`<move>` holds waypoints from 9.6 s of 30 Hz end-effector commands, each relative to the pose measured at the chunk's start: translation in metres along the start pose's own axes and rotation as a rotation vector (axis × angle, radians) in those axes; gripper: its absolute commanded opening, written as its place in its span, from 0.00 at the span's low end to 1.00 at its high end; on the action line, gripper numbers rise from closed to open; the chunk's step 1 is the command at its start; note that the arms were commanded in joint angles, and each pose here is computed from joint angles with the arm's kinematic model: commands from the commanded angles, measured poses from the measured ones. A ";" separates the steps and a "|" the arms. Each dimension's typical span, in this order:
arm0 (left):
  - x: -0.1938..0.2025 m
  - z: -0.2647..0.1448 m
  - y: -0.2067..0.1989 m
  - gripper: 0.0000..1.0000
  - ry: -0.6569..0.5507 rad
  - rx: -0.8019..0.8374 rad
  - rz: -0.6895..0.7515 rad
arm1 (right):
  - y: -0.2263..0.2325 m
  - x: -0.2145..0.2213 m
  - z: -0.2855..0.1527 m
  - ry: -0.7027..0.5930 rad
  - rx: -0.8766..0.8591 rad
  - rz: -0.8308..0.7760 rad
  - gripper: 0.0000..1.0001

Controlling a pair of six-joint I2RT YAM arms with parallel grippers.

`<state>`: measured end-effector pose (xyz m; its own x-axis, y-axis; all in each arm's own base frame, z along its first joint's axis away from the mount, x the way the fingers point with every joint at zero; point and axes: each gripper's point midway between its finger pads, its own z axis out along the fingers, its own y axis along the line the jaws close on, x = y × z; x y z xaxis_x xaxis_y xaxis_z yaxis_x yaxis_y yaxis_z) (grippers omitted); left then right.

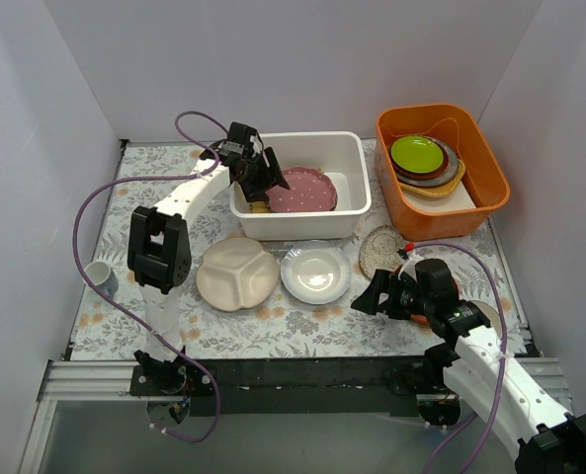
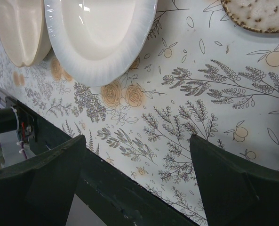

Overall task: Place the plates into the plastic bin on the countertop
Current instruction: Place the plate in the plastic bin, then pick up the plate at the center of the board, then place the plate in the plastic bin.

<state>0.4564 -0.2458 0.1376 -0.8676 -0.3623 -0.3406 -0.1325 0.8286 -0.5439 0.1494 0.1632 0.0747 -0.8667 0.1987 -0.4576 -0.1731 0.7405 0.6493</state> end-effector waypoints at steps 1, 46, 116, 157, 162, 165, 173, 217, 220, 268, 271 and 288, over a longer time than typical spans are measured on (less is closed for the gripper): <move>-0.029 -0.042 -0.024 0.67 -0.116 0.047 0.026 | 0.003 -0.004 -0.002 -0.012 -0.007 -0.022 0.98; 0.153 -0.119 -0.113 0.83 0.084 0.406 0.299 | 0.081 -0.076 -0.066 -0.193 -0.088 -0.110 0.98; 0.204 -0.150 -0.047 0.80 0.068 0.209 0.298 | 0.003 -0.038 0.098 -0.015 -0.157 0.225 0.45; 0.230 -0.146 -0.009 0.79 0.112 0.181 0.253 | 0.036 -0.050 0.039 -0.078 -0.173 0.144 0.01; 0.231 -0.144 -0.007 0.79 0.117 0.180 0.254 | 0.040 -0.048 0.032 -0.080 -0.185 0.137 0.01; 0.231 -0.143 -0.006 0.79 0.115 0.175 0.254 | 0.046 -0.052 0.025 -0.096 -0.200 0.133 0.01; 0.231 -0.145 -0.009 0.79 0.102 0.203 0.250 | 0.074 -0.074 -0.002 -0.144 -0.234 0.108 0.01; 0.233 -0.127 -0.008 0.76 0.045 0.278 0.164 | 0.158 -0.091 -0.060 -0.144 -0.614 0.076 0.01; 0.232 -0.128 -0.011 0.71 0.042 0.288 0.160 | 0.156 -0.088 -0.059 -0.134 -0.617 0.075 0.01; 0.150 -0.160 -0.064 0.00 -0.115 0.394 0.159 | 0.109 -0.075 -0.043 -0.153 -0.358 0.103 0.84; 0.138 -0.162 -0.070 0.00 -0.120 0.410 0.170 | 0.108 -0.073 -0.042 -0.149 -0.359 0.104 0.84; 0.054 -0.151 -0.111 0.00 -0.161 0.446 0.220 | 0.105 -0.066 -0.043 -0.131 -0.356 0.089 0.83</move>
<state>0.3418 -0.2810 0.2479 -0.8069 -0.2907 -0.5142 0.1784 0.7100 -0.6813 0.1675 0.2001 0.1848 -0.8435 0.3558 -0.4023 -0.2160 0.4610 0.8607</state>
